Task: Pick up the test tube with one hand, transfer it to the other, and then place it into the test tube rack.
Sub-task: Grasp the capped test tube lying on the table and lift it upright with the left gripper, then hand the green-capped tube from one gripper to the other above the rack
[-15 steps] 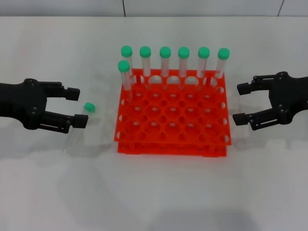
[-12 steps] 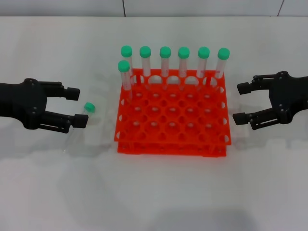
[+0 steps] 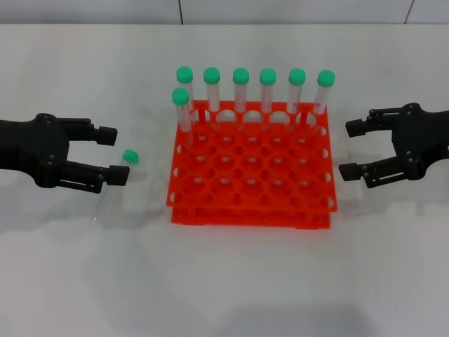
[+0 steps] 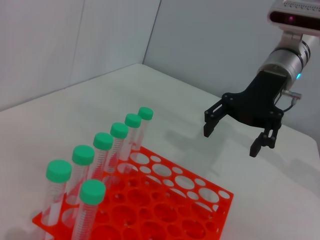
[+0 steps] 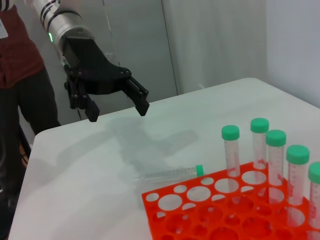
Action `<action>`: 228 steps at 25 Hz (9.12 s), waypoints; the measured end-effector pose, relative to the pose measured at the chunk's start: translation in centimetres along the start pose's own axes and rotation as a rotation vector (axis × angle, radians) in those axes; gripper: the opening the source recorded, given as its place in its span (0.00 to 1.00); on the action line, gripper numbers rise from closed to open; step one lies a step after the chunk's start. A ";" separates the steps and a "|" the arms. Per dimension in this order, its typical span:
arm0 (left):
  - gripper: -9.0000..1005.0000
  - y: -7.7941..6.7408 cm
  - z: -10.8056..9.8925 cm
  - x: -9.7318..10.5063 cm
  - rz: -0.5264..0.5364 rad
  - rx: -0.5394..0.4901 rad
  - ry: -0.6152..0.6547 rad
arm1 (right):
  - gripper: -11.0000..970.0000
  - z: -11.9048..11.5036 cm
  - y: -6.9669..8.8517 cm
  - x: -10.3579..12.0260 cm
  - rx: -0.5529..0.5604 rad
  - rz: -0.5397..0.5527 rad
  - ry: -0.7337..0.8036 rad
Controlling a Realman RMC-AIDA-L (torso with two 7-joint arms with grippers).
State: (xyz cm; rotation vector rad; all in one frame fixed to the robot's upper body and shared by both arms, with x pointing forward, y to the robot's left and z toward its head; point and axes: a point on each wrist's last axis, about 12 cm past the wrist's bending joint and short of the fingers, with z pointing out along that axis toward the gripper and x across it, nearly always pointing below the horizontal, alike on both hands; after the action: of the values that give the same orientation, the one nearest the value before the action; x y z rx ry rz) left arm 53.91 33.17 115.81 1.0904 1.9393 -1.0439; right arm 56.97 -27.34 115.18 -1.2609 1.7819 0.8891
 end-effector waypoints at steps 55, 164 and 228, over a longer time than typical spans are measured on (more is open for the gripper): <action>0.88 4.7 3.8 -3.0 -0.584 -0.403 0.641 | 0.88 1.6 0.2 -1.0 -0.010 -0.010 -0.049; 0.28 4.7 8.8 -1.9 -0.553 -0.440 0.735 | 0.88 1.4 0.7 0.1 -0.004 -0.001 -0.055; 0.20 5.3 10.2 -9.1 0.044 -0.190 -0.251 | 0.88 -0.3 0.8 0.5 0.073 -0.019 -0.204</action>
State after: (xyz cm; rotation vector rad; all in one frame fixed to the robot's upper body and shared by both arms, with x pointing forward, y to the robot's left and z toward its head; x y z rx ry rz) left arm 64.13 22.80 117.11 0.8492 1.7647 -0.9048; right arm 56.06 -27.64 114.94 -1.0982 1.6238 0.9003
